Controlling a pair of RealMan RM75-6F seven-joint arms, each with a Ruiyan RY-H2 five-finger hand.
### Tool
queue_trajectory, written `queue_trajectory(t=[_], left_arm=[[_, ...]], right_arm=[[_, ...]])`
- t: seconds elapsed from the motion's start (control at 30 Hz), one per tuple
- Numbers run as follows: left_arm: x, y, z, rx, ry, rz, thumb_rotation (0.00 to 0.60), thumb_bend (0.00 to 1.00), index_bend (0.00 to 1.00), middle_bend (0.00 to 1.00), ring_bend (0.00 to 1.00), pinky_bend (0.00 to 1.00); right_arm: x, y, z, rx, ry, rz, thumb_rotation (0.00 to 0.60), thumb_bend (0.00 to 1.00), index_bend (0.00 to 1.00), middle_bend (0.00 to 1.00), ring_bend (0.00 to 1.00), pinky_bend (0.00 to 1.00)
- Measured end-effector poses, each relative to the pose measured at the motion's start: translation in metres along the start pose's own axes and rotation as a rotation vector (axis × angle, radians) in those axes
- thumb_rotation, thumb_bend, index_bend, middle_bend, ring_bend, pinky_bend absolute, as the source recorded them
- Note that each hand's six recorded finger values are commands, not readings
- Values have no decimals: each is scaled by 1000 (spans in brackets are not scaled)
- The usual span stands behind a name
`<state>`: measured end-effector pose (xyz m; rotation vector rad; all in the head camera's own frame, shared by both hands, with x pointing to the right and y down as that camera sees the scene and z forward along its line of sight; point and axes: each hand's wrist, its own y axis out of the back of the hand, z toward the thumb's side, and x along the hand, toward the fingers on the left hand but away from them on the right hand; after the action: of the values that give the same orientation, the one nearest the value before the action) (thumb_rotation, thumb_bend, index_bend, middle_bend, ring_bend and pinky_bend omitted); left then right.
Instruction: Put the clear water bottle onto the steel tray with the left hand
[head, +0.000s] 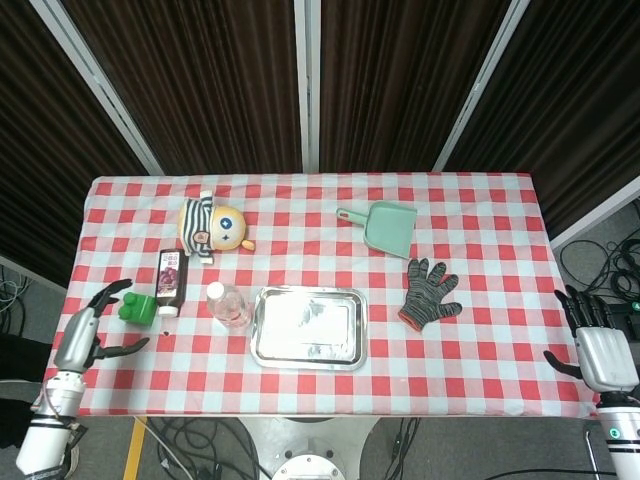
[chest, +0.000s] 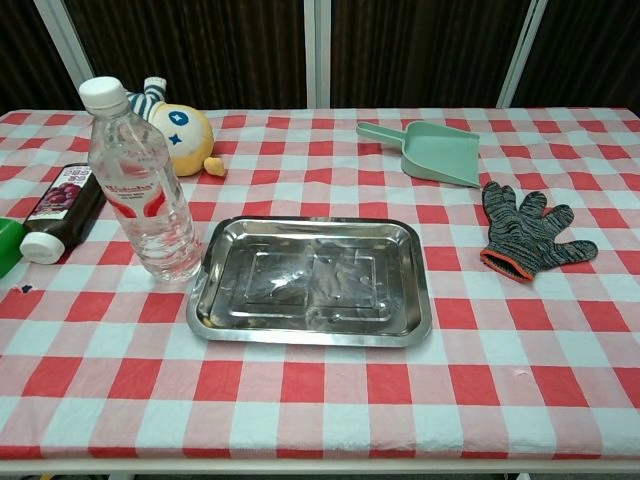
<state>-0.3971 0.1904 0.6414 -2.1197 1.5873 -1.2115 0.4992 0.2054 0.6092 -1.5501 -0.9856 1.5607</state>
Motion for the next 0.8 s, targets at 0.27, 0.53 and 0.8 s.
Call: queue_trajectory(t=[0.27, 0.53, 0.8], left_arm=[[24, -44, 14, -140, -65, -32, 600, 0, 161, 215, 156, 231], [44, -73, 33, -168, -115, -85, 600, 0, 161, 215, 156, 227], [70, -102, 61, -183, -158, -137, 600, 0, 161, 215, 156, 226]], right_arm=[[-2, -3, -2, 6, -9, 8, 600, 121, 0, 0, 0, 0], [-3, -5, -5, 6, -19, 17, 600, 120, 0, 0, 0, 0], [-4, -3, -6, 1, -24, 11, 600, 120, 0, 0, 0, 0]])
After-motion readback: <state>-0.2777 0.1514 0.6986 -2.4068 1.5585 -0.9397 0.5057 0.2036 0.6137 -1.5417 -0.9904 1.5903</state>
